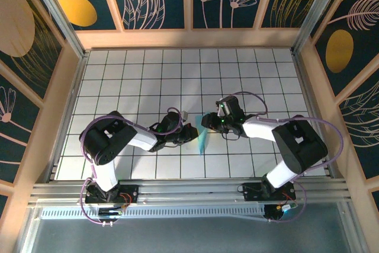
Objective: Fold a paper plane with a square sheet of paper (fold left side to right side)
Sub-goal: Fold the wing for the fifth time at the center of the table.
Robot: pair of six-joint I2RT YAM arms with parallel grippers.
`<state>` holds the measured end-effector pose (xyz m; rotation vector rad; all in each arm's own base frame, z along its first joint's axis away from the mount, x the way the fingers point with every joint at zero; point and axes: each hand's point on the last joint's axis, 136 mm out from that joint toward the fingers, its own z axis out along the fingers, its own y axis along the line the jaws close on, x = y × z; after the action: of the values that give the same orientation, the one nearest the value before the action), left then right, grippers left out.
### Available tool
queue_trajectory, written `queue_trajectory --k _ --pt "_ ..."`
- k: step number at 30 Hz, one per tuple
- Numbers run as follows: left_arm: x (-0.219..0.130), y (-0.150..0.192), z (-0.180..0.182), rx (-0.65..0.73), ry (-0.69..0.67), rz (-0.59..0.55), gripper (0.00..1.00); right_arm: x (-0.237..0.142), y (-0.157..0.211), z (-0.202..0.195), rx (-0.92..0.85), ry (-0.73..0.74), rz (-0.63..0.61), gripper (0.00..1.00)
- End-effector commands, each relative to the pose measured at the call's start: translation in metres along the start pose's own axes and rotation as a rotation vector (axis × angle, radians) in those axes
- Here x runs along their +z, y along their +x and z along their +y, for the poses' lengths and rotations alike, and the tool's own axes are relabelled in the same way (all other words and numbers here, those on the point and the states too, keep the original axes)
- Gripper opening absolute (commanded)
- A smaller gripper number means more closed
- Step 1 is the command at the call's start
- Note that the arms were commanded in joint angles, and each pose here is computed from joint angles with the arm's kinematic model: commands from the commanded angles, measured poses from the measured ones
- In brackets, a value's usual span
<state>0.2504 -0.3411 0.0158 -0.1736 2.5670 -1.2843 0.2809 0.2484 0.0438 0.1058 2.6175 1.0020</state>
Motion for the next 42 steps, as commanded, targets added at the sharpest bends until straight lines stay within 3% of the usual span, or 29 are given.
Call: queue_trajectory --k 1,8,12,42 --pt "0.005 0.007 0.055 -0.019 -0.201 0.006 0.0 -0.008 -0.009 0.007 -0.03 -0.001 -0.028 0.41" --pt "0.006 0.006 0.056 -0.014 -0.213 0.007 0.0 -0.002 -0.009 0.013 -0.033 -0.02 0.007 0.16" --pt "0.005 0.007 0.057 -0.014 -0.217 0.008 0.0 0.003 -0.007 0.007 -0.026 -0.002 0.021 0.08" --pt "0.009 0.009 0.06 -0.015 -0.221 0.027 0.0 0.015 0.009 -0.023 0.009 0.097 0.074 0.0"
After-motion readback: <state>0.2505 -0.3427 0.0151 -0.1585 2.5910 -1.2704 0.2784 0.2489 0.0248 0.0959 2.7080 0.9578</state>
